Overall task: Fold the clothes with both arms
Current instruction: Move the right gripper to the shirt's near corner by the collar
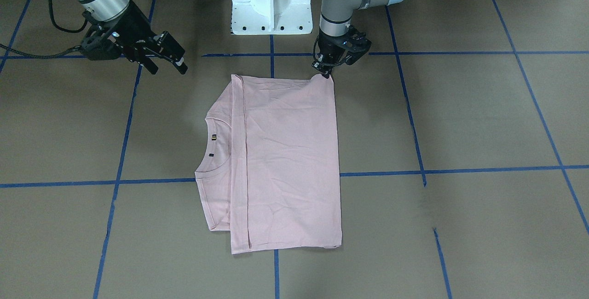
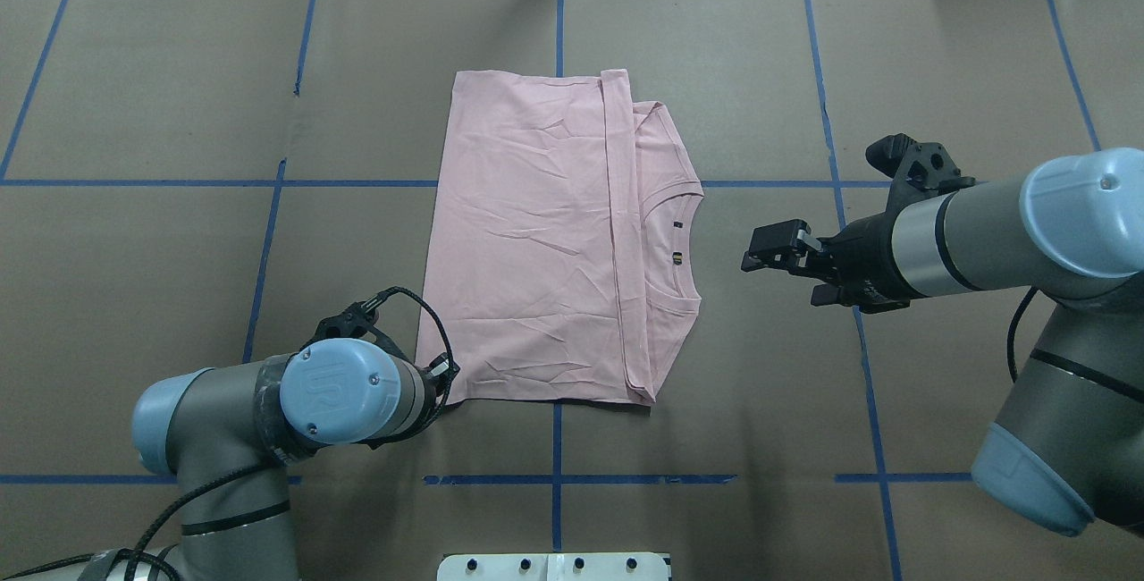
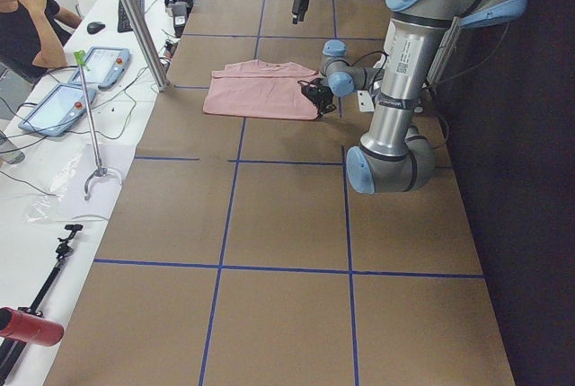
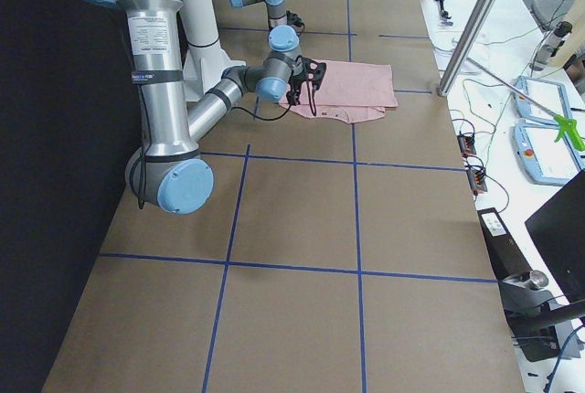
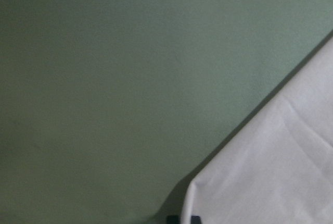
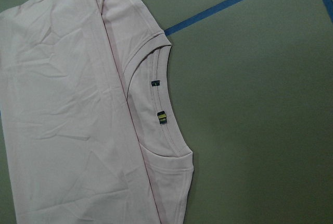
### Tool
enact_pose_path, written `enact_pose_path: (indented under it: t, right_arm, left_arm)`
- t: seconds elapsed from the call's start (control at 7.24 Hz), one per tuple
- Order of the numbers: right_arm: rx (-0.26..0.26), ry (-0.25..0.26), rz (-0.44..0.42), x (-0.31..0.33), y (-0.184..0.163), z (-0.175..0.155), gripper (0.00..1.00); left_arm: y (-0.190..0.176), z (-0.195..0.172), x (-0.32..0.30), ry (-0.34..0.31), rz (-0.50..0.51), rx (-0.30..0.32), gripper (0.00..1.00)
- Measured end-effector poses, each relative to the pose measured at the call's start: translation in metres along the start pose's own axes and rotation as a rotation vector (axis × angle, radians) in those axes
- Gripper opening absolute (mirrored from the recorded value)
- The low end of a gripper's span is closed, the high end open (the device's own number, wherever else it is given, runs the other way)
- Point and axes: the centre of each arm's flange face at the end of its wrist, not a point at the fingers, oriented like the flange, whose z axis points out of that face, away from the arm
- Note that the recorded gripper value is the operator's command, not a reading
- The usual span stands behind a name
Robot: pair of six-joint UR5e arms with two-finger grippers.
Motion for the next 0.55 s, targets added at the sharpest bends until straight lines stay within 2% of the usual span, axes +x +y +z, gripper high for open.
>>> enact_pose_path:
  t: [0.28,0.55]
  right_arm:
    - [-0.007,0.019,0.012,0.004,0.002,0.010,1.00]
    - [-0.026,0.083,0.065,0.001,0.020,0.036,1.00]
  left_arm:
    - [-0.003,-0.022,0.006,0.039,0.042,-0.013,0.00]
    - [-0.009,-0.035,0.009,0.064,0.066,-0.015,0.00]
